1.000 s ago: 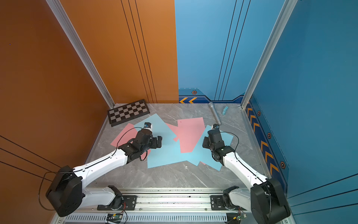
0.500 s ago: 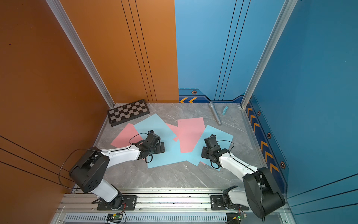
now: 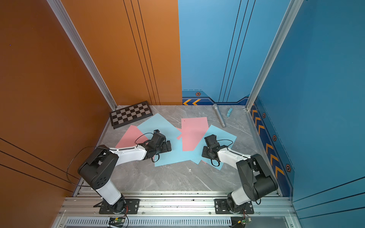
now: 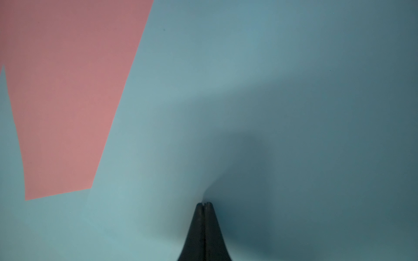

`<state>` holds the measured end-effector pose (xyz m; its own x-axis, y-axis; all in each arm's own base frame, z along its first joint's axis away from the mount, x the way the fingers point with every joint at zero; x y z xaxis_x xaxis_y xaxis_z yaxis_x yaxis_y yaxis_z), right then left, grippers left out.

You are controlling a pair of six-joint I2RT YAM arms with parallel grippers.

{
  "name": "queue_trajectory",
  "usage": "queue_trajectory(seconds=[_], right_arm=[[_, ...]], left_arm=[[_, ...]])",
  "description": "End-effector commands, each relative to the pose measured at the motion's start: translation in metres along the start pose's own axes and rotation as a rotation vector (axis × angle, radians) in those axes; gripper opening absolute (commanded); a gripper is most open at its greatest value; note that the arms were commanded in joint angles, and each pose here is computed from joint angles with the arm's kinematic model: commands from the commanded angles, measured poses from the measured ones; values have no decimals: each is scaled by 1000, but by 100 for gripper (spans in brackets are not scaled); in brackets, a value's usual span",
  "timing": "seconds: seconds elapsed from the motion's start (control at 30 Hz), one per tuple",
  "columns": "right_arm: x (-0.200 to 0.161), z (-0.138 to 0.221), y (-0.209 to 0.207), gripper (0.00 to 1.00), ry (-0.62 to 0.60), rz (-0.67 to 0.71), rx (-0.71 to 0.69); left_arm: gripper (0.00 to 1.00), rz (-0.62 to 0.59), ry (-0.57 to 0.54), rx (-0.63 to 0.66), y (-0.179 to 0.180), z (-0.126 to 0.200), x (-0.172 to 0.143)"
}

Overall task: Sort the scattered colored papers by color
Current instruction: Move the colored paper at the center of the board.

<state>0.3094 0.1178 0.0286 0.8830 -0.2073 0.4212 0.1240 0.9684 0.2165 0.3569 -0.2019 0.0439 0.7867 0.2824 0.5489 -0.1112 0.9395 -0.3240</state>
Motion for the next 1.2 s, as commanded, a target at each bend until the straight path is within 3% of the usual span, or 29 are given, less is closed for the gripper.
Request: queue_trajectory(seconds=[0.0, 0.5, 0.7, 0.97, 1.17], right_arm=[[-9, -13, -3, 0, 61, -9, -35], [33, -50, 19, 0, 77, 11, -24], [60, -47, 23, 0, 67, 7, -16], [88, -16, 32, 0, -7, 30, 12], [93, -20, 28, 0, -15, 41, -17]], left_arm=[[98, 49, 176, 30, 18, -22, -39], [98, 143, 203, 11, 16, -65, -13], [98, 171, 185, -55, -4, -71, 12], [98, 187, 114, -131, -27, -36, 38], [98, 150, 20, -233, -65, 11, 65]])
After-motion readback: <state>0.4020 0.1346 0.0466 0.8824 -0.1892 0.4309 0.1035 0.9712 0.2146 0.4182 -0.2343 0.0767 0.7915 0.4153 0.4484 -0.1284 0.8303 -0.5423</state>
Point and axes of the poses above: each gripper's point midway between its finger pads, its own z axis back along the fingers, its own y axis along the line the jaws close on, x = y × z, the point moved 1 cm from there along z, back along the fingers, and after that the axes turned 2 degrees about z, right-handed, at the moved point
